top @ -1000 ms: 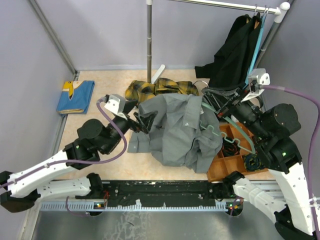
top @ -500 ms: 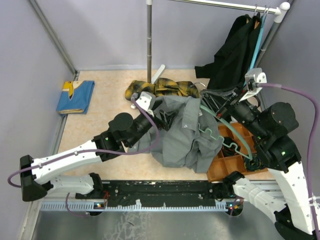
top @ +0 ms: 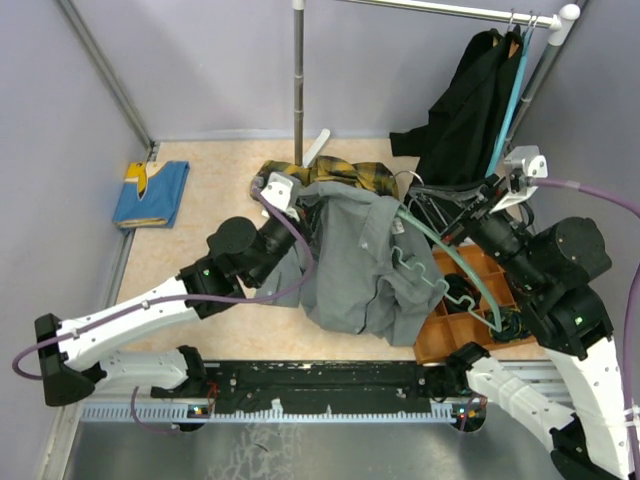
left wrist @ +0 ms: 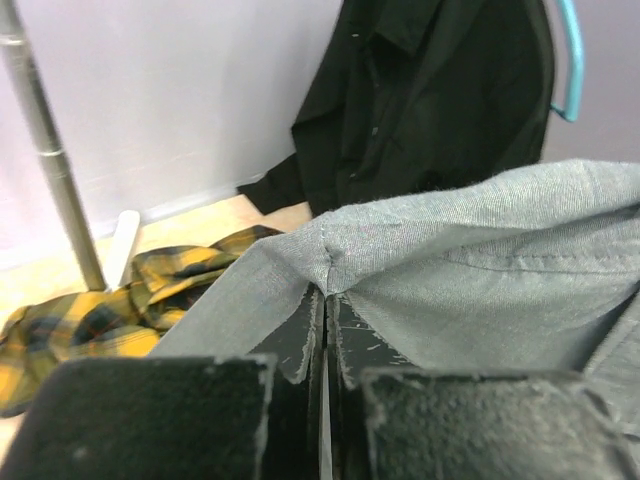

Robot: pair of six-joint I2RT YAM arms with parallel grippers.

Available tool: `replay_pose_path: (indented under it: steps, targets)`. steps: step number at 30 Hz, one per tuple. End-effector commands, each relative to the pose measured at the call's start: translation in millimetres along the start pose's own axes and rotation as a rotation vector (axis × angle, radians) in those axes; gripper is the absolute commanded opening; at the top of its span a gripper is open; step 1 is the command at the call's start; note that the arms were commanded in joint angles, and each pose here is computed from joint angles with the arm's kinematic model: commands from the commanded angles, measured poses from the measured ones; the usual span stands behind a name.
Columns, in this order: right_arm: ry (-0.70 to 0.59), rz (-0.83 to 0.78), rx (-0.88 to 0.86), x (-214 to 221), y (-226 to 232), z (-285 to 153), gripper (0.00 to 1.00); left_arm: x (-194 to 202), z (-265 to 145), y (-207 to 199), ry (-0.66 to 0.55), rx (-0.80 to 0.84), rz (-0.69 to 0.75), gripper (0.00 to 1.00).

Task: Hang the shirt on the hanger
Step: Adjust the shirt on the hanger.

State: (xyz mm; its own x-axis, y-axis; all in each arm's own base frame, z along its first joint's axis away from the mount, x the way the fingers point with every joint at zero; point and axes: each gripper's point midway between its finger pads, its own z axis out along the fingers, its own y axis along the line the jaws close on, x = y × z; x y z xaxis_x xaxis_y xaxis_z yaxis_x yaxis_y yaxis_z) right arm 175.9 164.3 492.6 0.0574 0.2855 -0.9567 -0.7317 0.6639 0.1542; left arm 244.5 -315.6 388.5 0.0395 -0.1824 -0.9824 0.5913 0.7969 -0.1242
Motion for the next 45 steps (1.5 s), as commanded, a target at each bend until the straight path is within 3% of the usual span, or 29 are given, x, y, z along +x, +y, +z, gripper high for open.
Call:
replay_pose_path:
  steps: [1, 12, 20, 26, 30, 34, 41, 43, 45]
  targets:
    - [-0.072, -0.044, 0.037, -27, 0, -14, 0.0, -25, -10, 39, -0.014, -0.123, 0.027, 0.0]
    - [-0.075, -0.055, 0.046, -29, 6, -41, 0.0, -38, -26, 147, 0.083, -0.443, 0.076, 0.0]
    - [-0.065, -0.057, 0.053, -27, 4, -42, 0.0, -142, -83, 235, -0.09, -0.764, 0.191, 0.0]
    - [-0.059, -0.043, 0.053, -19, 2, -39, 0.0, -222, -107, 249, -0.188, -0.893, 0.321, 0.0]
    - [-0.05, -0.041, 0.058, -15, 1, -39, 0.0, -248, -106, 249, -0.204, -0.908, 0.372, 0.0]
    - [-0.037, -0.031, 0.058, -7, -1, -38, 0.0, -217, -84, 241, -0.127, -0.805, 0.304, 0.0]
    - [-0.005, 0.011, 0.049, 13, -1, -37, 0.0, -63, -54, 207, 0.149, -0.504, 0.068, 0.07]
    - [0.004, 0.012, 0.047, 15, -1, -36, 0.0, -40, -58, 201, 0.181, -0.461, 0.036, 0.15]
    - [0.01, 0.014, 0.046, 17, -2, -36, 0.0, -33, -63, 201, 0.203, -0.466, 0.037, 0.36]
